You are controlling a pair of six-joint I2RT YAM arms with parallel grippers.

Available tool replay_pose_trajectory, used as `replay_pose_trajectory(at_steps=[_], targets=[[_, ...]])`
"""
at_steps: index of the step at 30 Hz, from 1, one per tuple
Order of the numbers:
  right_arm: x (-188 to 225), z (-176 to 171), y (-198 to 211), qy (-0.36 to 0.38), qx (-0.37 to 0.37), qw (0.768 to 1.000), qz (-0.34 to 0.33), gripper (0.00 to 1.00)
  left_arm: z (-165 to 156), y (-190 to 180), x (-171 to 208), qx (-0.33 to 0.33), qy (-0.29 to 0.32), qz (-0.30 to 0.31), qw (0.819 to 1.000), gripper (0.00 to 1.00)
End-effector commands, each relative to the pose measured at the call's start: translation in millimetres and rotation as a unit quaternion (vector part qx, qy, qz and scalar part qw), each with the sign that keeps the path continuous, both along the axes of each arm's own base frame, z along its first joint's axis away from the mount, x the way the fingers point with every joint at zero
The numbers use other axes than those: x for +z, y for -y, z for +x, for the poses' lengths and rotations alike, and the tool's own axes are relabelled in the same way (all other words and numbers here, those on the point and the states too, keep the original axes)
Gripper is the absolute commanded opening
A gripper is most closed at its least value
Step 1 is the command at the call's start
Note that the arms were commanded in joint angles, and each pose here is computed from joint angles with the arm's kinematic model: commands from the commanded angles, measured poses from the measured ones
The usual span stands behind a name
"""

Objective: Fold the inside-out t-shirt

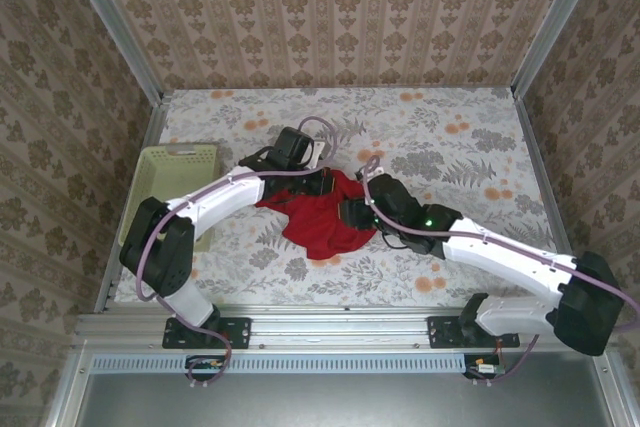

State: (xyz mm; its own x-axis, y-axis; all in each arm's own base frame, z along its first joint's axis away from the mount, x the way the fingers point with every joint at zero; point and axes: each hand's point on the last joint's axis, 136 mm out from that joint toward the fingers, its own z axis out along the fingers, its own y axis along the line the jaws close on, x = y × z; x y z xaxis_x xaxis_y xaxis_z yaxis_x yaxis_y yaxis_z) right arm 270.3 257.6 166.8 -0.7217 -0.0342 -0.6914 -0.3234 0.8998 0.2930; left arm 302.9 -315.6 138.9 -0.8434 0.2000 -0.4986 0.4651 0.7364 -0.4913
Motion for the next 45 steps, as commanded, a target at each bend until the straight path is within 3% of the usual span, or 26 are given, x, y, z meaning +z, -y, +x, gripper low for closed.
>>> replay_pose_trajectory(at_steps=[1, 4, 9, 17, 23, 31, 34, 37, 41, 45], targets=[[-12.5, -2.4, -4.7, -0.042, 0.000, 0.999, -0.018, 0.54, -3.4, 0.8, 10.9, -0.004, 0.009, -0.016, 1.000, 0.00], [-21.2, 1.2, -2.4, -0.054, -0.013, 0.998, -0.036, 0.52, -3.6, 0.4, 11.5, -0.004, 0.010, -0.016, 1.000, 0.00], [-22.8, 5.7, 9.8, -0.054, -0.036, 0.996, -0.060, 0.39, -3.1, -0.9, 10.7, -0.002, 0.011, -0.011, 1.000, 0.00], [-7.6, 2.4, 18.4, -0.040, -0.041, 0.997, -0.054, 0.01, 1.2, -1.3, 7.2, 0.001, 0.008, 0.000, 1.000, 0.00], [17.7, -5.0, 28.0, -0.012, -0.040, 0.999, -0.031, 0.00, 6.2, -2.7, -5.4, 0.011, -0.013, 0.028, 0.999, 0.00], [68.0, -28.8, 32.1, 0.083, 0.005, 0.991, 0.105, 0.00, 16.1, 0.8, -22.0, 0.017, -0.048, 0.048, 0.998, 0.02], [73.9, -24.7, 47.9, 0.099, -0.031, 0.986, 0.128, 0.00, 13.4, 3.7, -15.0, 0.011, -0.037, 0.039, 0.999, 0.11], [72.3, -15.1, 70.1, 0.100, -0.089, 0.983, 0.124, 0.00, 2.5, -5.3, 7.8, 0.017, 0.026, 0.034, 0.999, 0.35], [67.4, -2.4, 113.6, 0.093, -0.195, 0.969, 0.120, 0.00, -20.1, -46.3, 17.0, 0.057, 0.069, 0.050, 0.995, 0.59], [55.3, 2.8, 149.4, 0.072, -0.276, 0.950, 0.130, 0.00, -55.9, -72.9, -8.1, 0.060, 0.052, 0.050, 0.996, 0.69]])
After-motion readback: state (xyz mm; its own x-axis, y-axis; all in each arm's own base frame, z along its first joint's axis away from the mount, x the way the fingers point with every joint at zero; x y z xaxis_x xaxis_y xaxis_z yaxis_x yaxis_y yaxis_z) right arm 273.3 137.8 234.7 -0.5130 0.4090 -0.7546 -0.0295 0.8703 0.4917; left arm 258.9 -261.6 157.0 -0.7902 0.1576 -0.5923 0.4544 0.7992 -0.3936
